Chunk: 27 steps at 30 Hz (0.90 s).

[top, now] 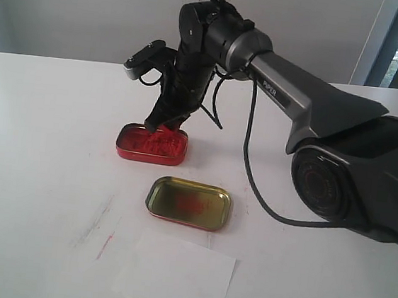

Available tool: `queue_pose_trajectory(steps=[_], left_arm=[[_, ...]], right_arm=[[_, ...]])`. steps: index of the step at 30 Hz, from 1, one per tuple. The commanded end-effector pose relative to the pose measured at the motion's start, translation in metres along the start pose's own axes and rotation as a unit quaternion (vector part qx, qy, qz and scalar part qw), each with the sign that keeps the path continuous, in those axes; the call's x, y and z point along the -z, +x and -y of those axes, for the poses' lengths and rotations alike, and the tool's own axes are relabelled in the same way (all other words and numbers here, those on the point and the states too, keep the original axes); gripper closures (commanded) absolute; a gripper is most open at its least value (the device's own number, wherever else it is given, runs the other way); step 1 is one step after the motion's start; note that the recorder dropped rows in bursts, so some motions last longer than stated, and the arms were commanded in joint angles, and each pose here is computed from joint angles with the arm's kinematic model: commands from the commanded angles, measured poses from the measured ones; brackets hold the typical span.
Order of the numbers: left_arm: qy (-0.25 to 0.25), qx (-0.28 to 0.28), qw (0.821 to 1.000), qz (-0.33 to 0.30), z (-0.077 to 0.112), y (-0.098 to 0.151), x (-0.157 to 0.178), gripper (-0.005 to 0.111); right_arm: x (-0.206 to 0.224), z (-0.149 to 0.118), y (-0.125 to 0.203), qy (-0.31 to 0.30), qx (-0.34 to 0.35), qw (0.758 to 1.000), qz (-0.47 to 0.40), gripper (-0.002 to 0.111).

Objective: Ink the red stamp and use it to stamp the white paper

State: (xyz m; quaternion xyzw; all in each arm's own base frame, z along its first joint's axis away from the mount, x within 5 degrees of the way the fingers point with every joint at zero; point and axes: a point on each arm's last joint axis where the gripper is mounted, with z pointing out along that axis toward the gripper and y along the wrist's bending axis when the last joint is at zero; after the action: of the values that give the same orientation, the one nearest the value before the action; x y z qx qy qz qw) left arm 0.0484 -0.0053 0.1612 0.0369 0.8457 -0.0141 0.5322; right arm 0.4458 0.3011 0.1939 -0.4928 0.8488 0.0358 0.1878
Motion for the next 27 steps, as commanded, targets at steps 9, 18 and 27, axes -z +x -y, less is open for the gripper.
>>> queue_pose_trajectory(steps=[9,18,27], left_arm=[[0.000,0.003,1.000,-0.006,0.000,0.003,-0.001,0.107],[0.000,0.003,1.000,-0.006,0.000,0.003,-0.001,0.107],[0.000,0.003,1.000,-0.006,0.000,0.003,-0.001,0.107]], right_arm=[[-0.028,-0.001,0.008,-0.031,-0.023,0.999,-0.015,0.108],[-0.053,-0.003,0.016,-0.040,-0.022,0.998,-0.035,0.108],[-0.075,-0.007,0.024,-0.048,-0.012,0.997,-0.054,0.108]])
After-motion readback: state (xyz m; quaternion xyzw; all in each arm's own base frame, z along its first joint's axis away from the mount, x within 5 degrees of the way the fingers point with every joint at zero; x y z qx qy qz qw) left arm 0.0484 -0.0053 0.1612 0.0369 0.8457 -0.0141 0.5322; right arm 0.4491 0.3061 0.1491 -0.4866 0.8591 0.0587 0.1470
